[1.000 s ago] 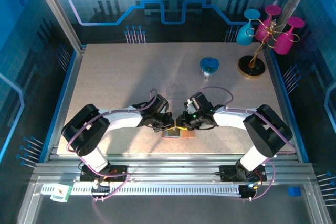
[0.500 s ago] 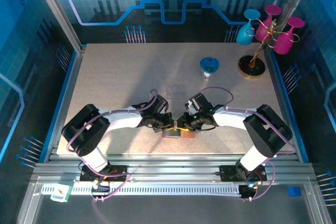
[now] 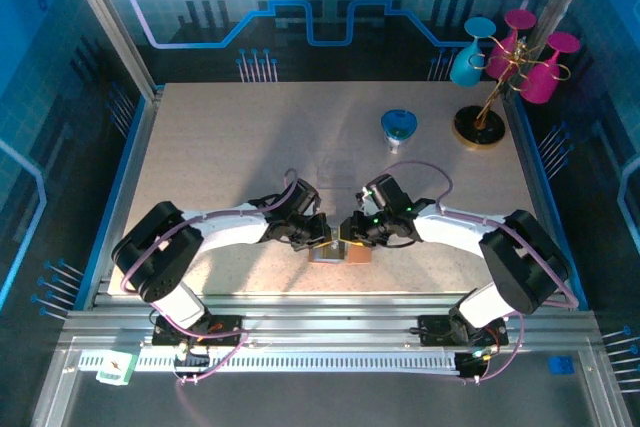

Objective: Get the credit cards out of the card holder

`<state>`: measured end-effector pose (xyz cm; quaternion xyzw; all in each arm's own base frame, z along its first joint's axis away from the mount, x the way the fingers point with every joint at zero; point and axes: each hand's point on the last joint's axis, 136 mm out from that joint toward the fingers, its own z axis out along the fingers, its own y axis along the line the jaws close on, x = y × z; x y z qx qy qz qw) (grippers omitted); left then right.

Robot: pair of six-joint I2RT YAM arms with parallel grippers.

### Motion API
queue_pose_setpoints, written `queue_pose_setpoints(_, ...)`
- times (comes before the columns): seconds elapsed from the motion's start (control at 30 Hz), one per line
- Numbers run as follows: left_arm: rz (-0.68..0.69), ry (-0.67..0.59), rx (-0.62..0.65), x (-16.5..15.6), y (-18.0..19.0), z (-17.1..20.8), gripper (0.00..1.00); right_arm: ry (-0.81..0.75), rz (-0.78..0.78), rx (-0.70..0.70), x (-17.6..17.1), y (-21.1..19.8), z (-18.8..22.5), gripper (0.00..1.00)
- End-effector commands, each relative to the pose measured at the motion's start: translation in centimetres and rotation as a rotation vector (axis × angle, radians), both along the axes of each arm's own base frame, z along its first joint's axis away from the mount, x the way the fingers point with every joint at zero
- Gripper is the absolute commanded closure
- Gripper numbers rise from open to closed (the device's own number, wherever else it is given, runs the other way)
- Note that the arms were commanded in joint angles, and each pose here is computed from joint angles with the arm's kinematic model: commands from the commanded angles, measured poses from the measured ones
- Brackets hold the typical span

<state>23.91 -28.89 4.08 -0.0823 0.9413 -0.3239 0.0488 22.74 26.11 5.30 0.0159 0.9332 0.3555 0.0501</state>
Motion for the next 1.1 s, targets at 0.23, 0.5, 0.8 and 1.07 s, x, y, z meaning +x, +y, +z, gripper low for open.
queue_pose_setpoints(0.23,-0.037,-0.018,0.093,-0.4,1.5,0.8,0.94,0.054,0.003,0.017,-0.4,-0.7,-1.6,0.75)
queue_pose_setpoints(0.5,-0.044,0.007,0.102,-0.5,1.4,-0.5,0.95,0.072,0.003,0.015,-0.5,-0.8,-2.4,0.76)
queue_pose_setpoints(0.8,-0.039,0.033,0.13,-0.9,1.9,-1.8,0.95,0.098,-0.007,0.029,-0.7,-0.9,-3.6,0.77)
queue_pose_setpoints(1.07,-0.037,0.039,0.136,-1.0,2.0,-2.0,0.95,0.12,-0.033,0.105,-0.7,-0.5,-4.2,0.81)
